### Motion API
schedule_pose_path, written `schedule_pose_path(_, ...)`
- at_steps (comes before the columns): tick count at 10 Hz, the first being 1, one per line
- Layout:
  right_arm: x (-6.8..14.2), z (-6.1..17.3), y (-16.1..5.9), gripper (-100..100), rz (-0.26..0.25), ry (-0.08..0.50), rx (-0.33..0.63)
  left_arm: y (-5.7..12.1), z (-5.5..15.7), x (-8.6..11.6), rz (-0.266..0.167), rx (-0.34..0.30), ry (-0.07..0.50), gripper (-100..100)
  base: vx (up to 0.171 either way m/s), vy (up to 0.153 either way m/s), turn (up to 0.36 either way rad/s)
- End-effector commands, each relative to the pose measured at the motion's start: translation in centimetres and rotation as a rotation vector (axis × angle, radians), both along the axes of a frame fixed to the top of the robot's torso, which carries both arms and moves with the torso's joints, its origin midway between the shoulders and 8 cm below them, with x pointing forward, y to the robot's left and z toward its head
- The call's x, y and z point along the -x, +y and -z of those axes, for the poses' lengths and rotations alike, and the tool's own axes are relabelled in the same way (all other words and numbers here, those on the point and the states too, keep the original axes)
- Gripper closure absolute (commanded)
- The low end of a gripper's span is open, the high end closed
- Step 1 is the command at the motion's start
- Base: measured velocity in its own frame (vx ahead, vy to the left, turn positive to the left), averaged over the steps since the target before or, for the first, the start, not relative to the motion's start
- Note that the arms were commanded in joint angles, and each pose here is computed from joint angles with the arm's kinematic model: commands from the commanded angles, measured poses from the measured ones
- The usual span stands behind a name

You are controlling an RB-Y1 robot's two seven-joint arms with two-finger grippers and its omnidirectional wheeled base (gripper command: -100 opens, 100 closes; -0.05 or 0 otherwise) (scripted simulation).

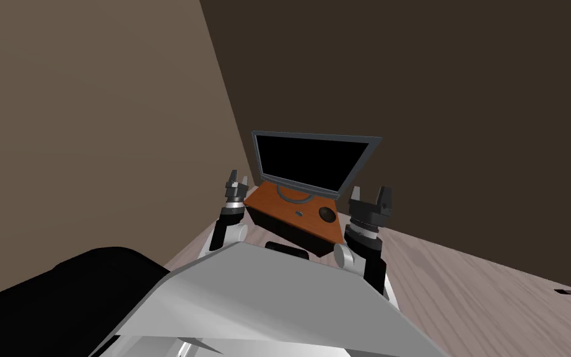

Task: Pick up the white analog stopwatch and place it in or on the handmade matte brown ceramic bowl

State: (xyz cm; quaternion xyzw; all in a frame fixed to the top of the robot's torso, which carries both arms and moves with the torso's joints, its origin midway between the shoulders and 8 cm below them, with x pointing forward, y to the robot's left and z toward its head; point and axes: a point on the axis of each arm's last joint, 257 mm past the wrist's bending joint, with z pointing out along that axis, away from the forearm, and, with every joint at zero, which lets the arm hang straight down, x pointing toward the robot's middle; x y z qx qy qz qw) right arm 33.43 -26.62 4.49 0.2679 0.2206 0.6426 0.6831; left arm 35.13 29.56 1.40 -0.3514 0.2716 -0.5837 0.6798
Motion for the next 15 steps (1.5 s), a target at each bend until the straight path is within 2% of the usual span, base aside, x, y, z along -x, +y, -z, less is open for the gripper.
schedule_pose_path(1, -0.8, 1.3, 0.8, -100, -0.021, 0.04, 0.051, 0.0, 0.0, 0.0, 0.0, 0.0, 0.0, 0, -0.018, -0.017, 0.16)
schedule_pose_path(3, -1.8, 3.3, 1.8, -100, -0.043, 0.094, 0.109, 0.0, 0.0, 0.0, 0.0, 0.0, 0.0, 0, -0.032, -0.053, 0.164)
schedule_pose_path(6, -3.3, 7.6, 3.4, -100, -0.079, 0.204, 0.221, 0.0, 0.0, 0.0, 0.0, 0.0, 0.0, 0, -0.04, -0.064, 0.207)
schedule_pose_path(7, -3.3, 7.6, 3.4, -100, -0.079, 0.204, 0.221, 0.0, 0.0, 0.0, 0.0, 0.0, 0.0, 0, -0.034, -0.043, 0.067)
schedule_pose_path(9, -4.1, 11.1, 4.6, -100, -0.105, 0.283, 0.31, 0.0, 0.0, 0.0, 0.0, 0.0, 0.0, 0, -0.038, -0.055, 0.215)
schedule_pose_path(10, -4.2, 11.4, 4.5, -100, -0.104, 0.291, 0.31, 0.0, 0.0, 0.0, 0.0, 0.0, 0.0, 0, -0.033, -0.047, 0.111)
schedule_pose_path(13, -4.6, 17.7, 5.7, -100, -0.144, 0.423, 0.467, 0.0, 0.0, 0.0, 0.0, 0.0, 0.0, 0, -0.055, -0.067, 0.286)
schedule_pose_path(14, -4.7, 18.4, 5.5, -100, -0.143, 0.438, 0.468, 0.0, 0.0, 0.0, 0.0, 0.0, 0.0, 0, -0.058, -0.059, 0.093)
schedule_pose_path(15, -4.6, 21.0, 5.7, -100, -0.156, 0.49, 0.527, 0.0, 0.0, 0.0, 0.0, 0.0, 0.0, 0, -0.041, -0.041, 0.209)
